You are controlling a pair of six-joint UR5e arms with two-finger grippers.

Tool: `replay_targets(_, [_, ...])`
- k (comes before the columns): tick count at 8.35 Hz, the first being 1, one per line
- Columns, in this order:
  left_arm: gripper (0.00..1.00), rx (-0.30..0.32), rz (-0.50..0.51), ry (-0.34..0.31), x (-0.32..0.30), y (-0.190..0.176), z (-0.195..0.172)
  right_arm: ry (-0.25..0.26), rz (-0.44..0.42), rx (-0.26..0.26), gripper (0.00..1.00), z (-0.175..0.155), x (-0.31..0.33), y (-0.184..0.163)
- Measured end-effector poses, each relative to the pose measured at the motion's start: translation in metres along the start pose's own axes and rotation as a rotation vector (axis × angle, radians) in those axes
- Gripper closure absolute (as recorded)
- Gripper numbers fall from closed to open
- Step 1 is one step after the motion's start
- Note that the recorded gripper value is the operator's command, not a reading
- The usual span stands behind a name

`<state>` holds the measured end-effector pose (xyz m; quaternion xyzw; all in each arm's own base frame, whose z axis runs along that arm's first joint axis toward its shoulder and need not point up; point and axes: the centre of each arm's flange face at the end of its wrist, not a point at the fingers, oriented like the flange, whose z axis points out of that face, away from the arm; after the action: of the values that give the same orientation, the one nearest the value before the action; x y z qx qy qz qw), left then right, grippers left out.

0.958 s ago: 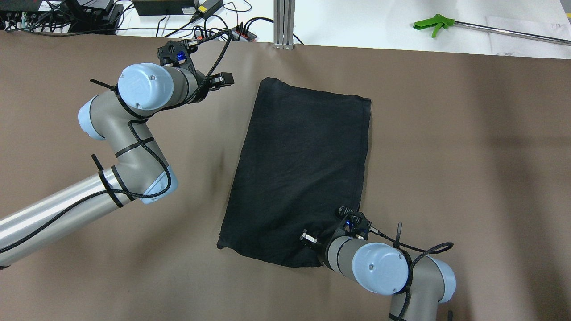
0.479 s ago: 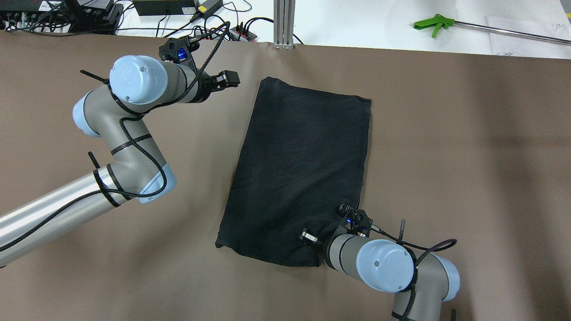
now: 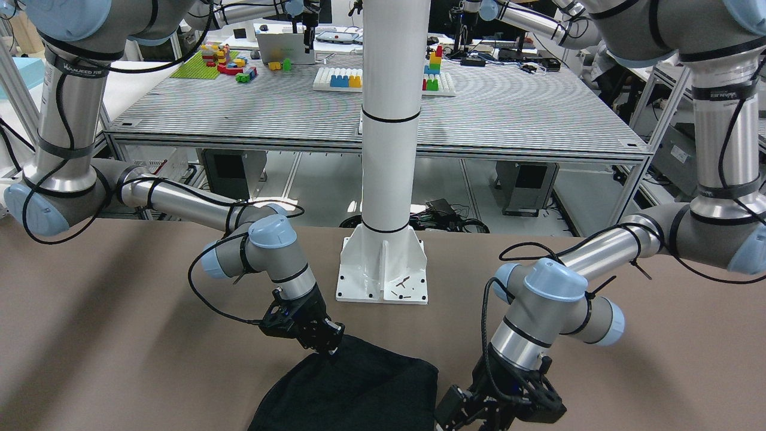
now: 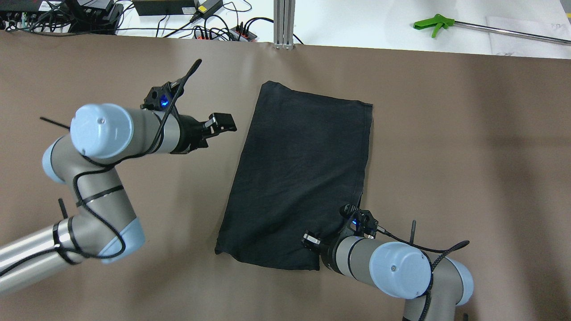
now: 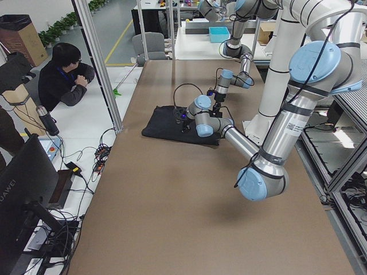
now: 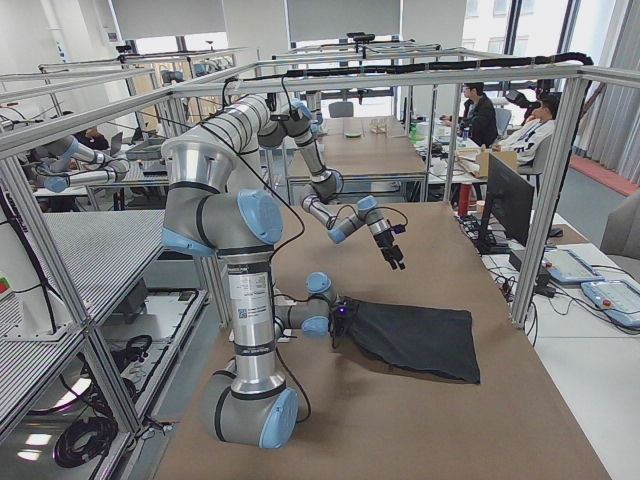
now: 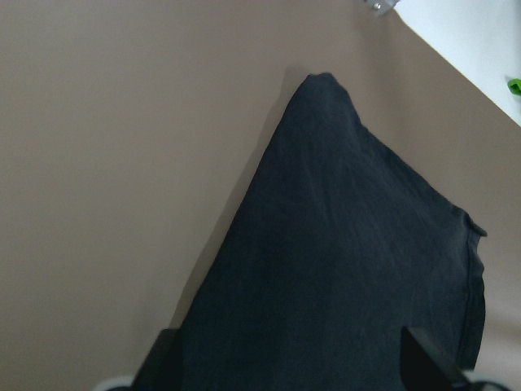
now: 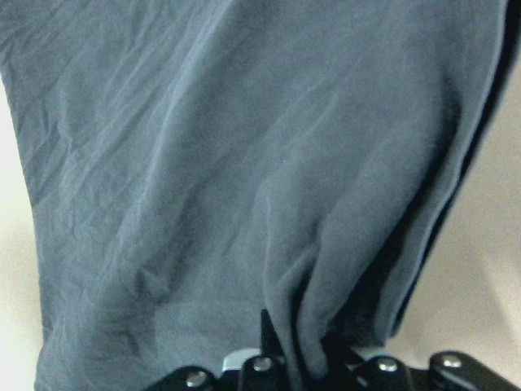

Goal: Fold clothes
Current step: 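Move the left gripper to the shirt's near corner and grasp it while right holds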

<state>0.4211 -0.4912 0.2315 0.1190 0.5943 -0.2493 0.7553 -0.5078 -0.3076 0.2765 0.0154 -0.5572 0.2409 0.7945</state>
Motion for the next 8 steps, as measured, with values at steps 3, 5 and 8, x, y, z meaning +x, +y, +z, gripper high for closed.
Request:
replay_targets(3, [0.06,-0.059,-0.025,0.089,-0.086,0.069,-0.017,-0.006,-0.058,0.002,1.00,-0.004,0.000,0.000])
replay_targets(5, [0.06,-0.059,-0.034,0.082,-0.107,0.116,-0.009,-0.006,-0.102,0.005,1.00,-0.004,0.001,-0.001])
replay_targets(8, [0.06,-0.051,-0.019,0.028,-0.113,0.156,0.007,-0.005,-0.115,0.008,1.00,-0.004,0.002,-0.002])
